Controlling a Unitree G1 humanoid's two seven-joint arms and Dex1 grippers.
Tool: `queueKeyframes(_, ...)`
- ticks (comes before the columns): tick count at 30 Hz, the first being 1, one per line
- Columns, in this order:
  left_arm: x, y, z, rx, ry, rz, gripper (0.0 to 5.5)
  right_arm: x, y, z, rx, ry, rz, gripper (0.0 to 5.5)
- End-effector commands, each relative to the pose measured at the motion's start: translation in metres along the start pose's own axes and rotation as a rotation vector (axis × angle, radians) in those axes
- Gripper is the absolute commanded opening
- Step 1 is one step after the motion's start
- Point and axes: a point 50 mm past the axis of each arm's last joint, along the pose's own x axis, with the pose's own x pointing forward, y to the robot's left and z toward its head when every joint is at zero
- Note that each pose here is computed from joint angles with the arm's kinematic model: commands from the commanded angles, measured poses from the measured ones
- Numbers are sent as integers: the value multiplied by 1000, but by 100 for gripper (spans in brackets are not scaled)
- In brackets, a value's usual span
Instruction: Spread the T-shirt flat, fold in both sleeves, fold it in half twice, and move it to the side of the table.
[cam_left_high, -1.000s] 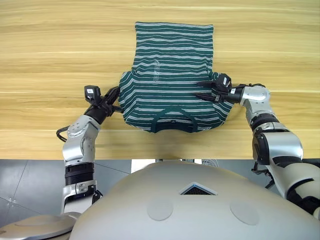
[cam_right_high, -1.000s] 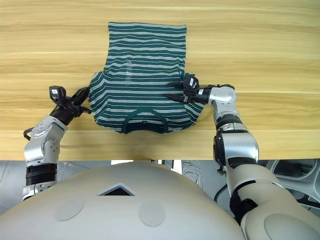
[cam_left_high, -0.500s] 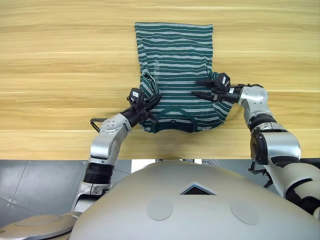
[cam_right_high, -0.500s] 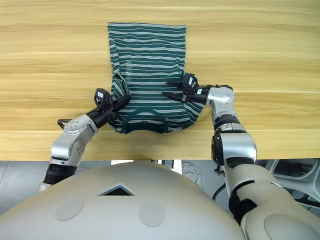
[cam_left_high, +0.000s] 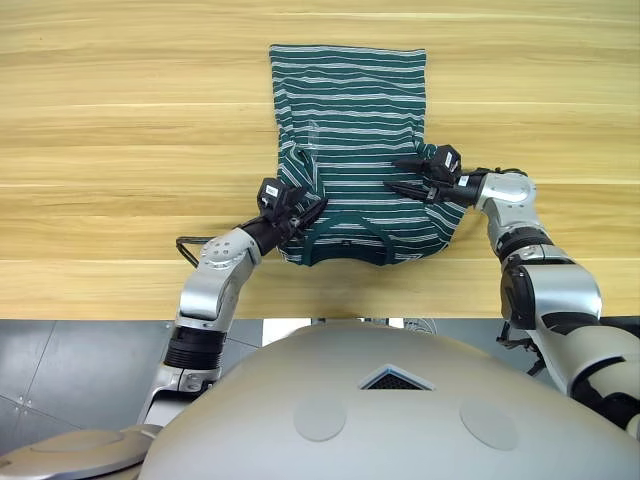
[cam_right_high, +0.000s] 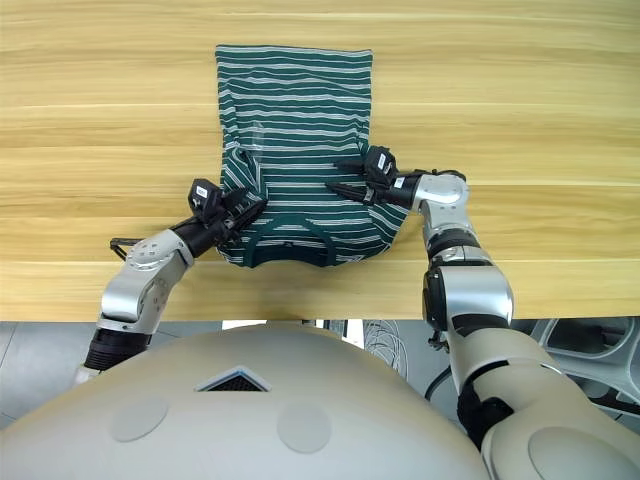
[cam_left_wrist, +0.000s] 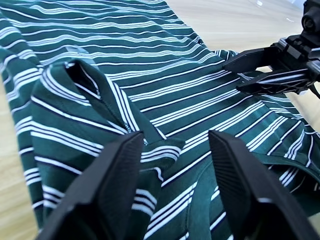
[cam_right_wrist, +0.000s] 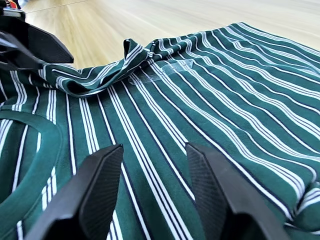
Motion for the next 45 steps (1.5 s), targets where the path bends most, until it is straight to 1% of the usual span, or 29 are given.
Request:
queueKeyframes(1,-6,4,34,55,-132,-39,288,-8,-7,14,-26,-140,-32,233)
queueKeyframes(3,-6,15,56,106,-198,-69,288,-29,-9,16,-24,-245,-81,233)
queueKeyframes(5,-6,25,58,149,-188,-64,288,-50,-8,10,-14,-275,-147,233)
queueKeyframes(8,-8,29,33,215,-111,-42,288,-78,0,-9,34,-235,-301,233)
queueKeyframes(11,-7,26,-2,323,-22,-33,288,-109,23,-34,119,-180,-433,233)
queueKeyframes(13,-12,23,-22,354,10,-9,288,-130,35,-48,227,-139,-525,233)
queueKeyframes(15,-21,16,-39,376,29,14,288,-141,39,-55,320,-104,-587,233)
queueKeyframes(18,-32,10,-55,383,57,47,288,-139,38,-63,420,-42,-627,233)
queueKeyframes(22,-35,9,-58,374,52,72,288,-133,37,-63,477,-3,-621,233)
queueKeyframes(27,-33,8,-58,367,47,70,288,-115,34,-53,510,35,-545,233)
queueKeyframes(33,-30,7,-58,367,42,64,292,-102,35,-46,557,40,-506,331)
queueKeyframes(38,-30,7,-57,371,36,67,292,-92,33,-47,578,54,-507,331)
queueKeyframes(41,-30,7,-57,373,33,68,292,-90,29,-44,551,41,-531,274)
queueKeyframes(42,-30,7,-57,374,32,68,292,-89,28,-43,541,35,-534,248)
queueKeyframes(45,-29,7,-56,379,30,69,292,-88,27,-38,507,19,-537,196)
